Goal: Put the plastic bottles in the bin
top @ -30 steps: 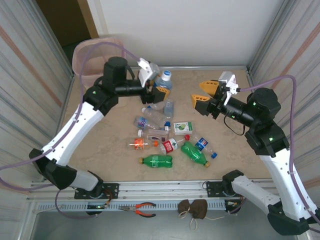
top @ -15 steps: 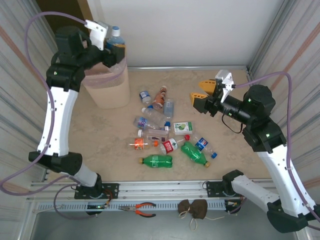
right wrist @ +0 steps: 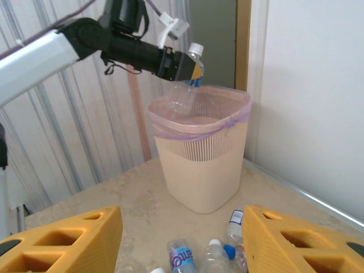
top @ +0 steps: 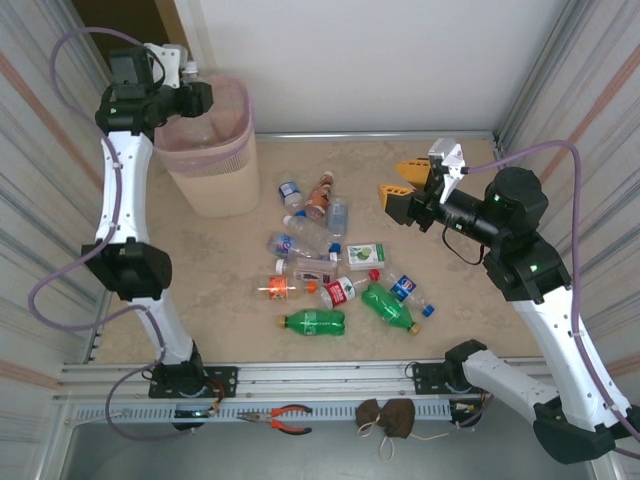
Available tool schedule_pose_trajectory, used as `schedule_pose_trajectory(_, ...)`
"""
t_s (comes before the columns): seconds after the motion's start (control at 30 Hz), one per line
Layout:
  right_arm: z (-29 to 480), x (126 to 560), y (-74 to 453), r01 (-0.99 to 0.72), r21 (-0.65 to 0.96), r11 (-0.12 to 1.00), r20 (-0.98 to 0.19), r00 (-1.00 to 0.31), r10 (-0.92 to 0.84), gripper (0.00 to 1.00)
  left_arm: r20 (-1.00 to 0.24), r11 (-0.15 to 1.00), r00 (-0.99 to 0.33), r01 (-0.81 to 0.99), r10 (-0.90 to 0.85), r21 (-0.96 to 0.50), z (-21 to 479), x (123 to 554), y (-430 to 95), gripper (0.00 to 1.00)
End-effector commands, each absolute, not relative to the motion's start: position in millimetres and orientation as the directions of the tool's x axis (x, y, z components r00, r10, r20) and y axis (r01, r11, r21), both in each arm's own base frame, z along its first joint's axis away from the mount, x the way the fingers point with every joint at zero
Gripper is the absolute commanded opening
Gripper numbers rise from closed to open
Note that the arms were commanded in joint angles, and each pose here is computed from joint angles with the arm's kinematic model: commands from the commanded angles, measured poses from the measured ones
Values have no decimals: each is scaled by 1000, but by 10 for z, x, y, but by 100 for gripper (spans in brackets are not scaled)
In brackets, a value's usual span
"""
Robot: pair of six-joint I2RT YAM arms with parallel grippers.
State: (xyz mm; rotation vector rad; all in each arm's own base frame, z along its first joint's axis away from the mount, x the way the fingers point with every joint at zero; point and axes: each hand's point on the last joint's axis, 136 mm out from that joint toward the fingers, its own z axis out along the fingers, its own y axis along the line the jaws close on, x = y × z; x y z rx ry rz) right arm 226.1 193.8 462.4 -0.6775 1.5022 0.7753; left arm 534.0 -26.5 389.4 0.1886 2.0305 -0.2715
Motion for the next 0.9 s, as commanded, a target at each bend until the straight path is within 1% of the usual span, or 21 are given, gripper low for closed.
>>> schedule_pose_trajectory(0.0,4736,2210,1892,-790,52,611,-999,-36,39,56,-859,971,-512,203,-8,-130,3747,5353,-179,57)
schedule_pose_trajectory(0.17,4692,2220,1887,-788,56,614,-998,-44,35,56,-768,973,-640,172,-8,-154,3188,5422,-137,58)
schedule_pose_trajectory(0.37,4663,2220,1879,-784,59,618,-998,-49,32,56,-648,973,-762,144,-8,-181,2559,5455,-129,59)
schedule_pose_trajectory(0.57,4633,2223,1874,-782,61,620,-998,-54,30,56,-567,971,-824,129,-9,-203,2119,5495,-129,61)
schedule_pose_trajectory(0.77,4589,2236,1852,-772,67,633,-998,-65,25,56,-504,970,-864,112,-13,-216,1748,5536,-117,66)
schedule_pose_trajectory(0.87,4559,2252,1836,-762,73,643,-997,-79,20,56,-493,968,-870,107,-18,-226,1684,5541,-132,70)
